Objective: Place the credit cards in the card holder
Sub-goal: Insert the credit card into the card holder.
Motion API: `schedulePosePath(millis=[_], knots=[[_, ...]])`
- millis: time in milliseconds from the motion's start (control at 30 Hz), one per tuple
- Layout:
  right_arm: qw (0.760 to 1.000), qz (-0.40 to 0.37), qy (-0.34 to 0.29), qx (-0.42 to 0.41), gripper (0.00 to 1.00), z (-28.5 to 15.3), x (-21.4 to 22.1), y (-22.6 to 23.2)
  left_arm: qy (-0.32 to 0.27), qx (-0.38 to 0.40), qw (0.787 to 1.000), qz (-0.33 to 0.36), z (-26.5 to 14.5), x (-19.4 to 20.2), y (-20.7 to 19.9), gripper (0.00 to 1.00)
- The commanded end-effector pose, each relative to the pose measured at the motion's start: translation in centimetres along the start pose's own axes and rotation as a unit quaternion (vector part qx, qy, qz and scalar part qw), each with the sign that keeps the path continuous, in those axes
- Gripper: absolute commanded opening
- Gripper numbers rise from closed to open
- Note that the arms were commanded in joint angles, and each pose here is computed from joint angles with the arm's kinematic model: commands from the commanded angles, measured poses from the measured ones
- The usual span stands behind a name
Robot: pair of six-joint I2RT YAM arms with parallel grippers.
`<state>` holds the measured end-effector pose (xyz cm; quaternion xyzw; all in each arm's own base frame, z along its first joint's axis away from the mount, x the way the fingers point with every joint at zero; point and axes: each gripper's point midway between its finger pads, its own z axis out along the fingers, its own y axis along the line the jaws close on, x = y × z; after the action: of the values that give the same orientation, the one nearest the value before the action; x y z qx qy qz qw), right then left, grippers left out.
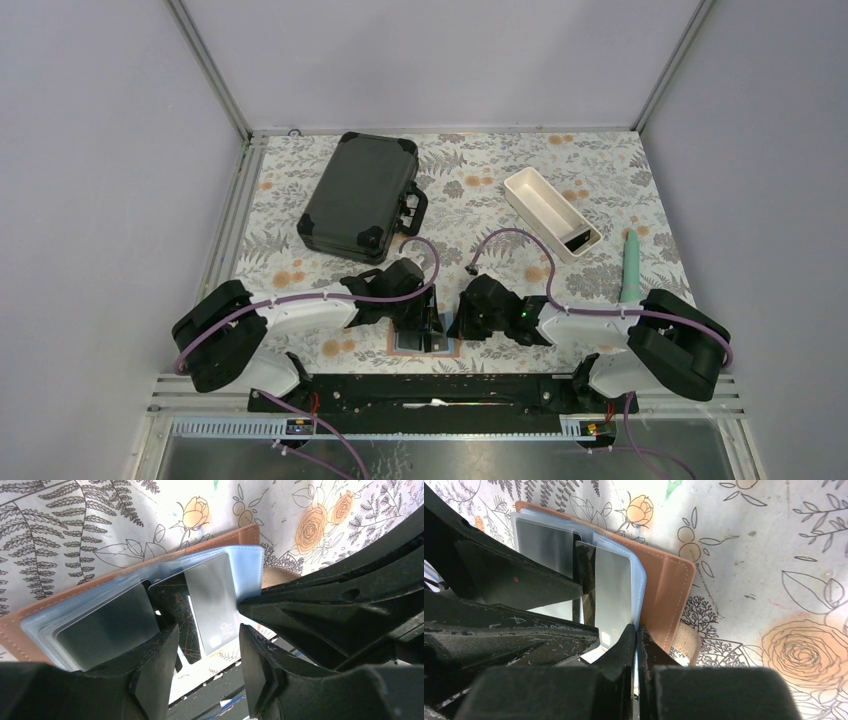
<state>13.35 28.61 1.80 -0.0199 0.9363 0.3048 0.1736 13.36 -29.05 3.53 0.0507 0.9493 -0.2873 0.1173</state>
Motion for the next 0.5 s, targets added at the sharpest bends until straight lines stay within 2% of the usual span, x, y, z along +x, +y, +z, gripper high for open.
schedulePosePath(millis=[0,300,367,467], knots=[[0.999,-0.002,-0.037,0.018,0.05,-0.9,-1.4,-0.3,-0.035,0.005,0.999,0.018,-0.3,-1.8,-1.0,0.5],[0.996,-0.001,-0.083,0.042,0.38,-3.2,-3.1,-0.9,-0.056,-0.009,0.998,0.021,-1.4,-2.5,-0.7,0.5],[0.995,-0.002,-0.088,0.05,0.42,-3.4,-3.3,-1.2,-0.059,-0.01,0.998,0.022,-1.4,-2.6,-0.8,0.5],[0.995,0.005,-0.084,0.053,0.43,-3.2,-3.1,-1.5,-0.061,-0.014,0.998,0.021,-1.5,-2.8,-0.8,0.5]])
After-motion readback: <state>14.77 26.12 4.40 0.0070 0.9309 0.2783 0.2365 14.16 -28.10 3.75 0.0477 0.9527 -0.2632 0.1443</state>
